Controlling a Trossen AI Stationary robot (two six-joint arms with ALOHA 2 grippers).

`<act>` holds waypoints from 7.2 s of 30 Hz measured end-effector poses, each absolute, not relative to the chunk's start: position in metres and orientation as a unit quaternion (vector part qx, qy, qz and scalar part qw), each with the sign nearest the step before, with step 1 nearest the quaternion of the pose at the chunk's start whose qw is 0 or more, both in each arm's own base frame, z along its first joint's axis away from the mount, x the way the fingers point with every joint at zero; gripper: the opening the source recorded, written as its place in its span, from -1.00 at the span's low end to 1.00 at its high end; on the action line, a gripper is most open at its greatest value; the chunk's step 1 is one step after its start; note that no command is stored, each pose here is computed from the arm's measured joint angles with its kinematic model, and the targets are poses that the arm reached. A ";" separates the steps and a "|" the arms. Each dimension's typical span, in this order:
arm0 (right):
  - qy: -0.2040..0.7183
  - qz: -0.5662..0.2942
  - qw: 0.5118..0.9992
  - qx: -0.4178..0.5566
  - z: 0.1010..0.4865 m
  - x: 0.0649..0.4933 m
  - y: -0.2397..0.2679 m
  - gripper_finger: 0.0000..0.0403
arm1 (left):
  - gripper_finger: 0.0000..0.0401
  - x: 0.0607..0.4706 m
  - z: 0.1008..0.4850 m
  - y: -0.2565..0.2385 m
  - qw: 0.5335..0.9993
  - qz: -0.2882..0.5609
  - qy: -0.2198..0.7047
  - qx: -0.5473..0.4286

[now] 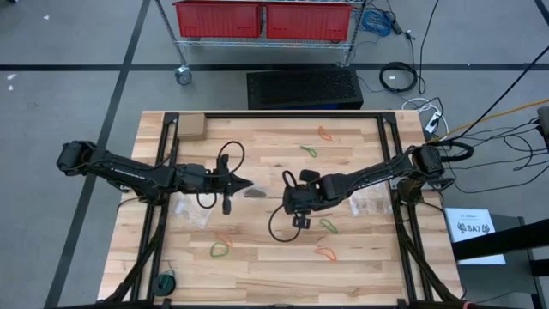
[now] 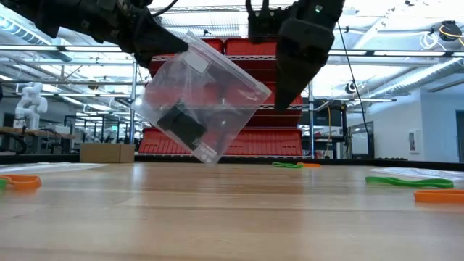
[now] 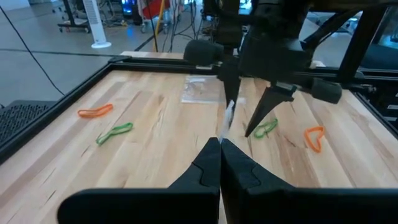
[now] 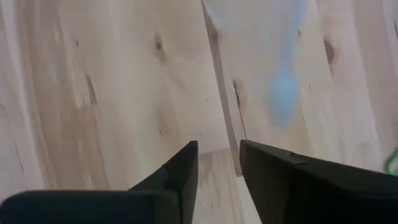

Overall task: Sort rubber bands
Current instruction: Close the top left transparent zip bag

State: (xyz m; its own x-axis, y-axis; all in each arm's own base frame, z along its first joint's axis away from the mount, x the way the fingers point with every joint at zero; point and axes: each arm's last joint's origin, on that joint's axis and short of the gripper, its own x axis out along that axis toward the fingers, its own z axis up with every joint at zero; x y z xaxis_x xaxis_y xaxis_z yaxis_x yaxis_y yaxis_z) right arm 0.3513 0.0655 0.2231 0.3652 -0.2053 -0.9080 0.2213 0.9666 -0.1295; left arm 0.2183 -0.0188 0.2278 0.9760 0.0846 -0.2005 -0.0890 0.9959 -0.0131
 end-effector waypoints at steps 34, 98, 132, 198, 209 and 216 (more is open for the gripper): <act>0.629 -0.176 0.756 -0.049 0.220 0.328 0.061 -0.99 | -0.72 0.232 0.169 0.069 0.932 0.269 0.243 -0.015; 0.401 -0.272 0.872 0.067 0.201 0.334 -0.054 -1.00 | -0.98 0.142 0.220 0.039 0.957 0.258 0.115 -0.067; 0.570 -0.445 0.600 0.342 0.132 0.236 -0.039 -1.00 | -0.97 0.157 0.204 0.042 0.947 0.263 0.167 -0.076; 0.473 -0.090 0.876 0.007 0.125 0.321 -0.056 -1.00 | -0.97 0.169 0.185 0.044 0.936 0.256 0.234 -0.059; 0.500 -0.268 0.759 0.319 0.119 0.306 -0.026 -1.00 | -0.97 0.171 0.184 0.044 0.936 0.256 0.233 -0.060; 0.450 -0.219 0.785 0.365 0.129 0.317 0.003 -1.00 | -0.97 0.171 0.184 0.044 0.936 0.256 0.234 -0.060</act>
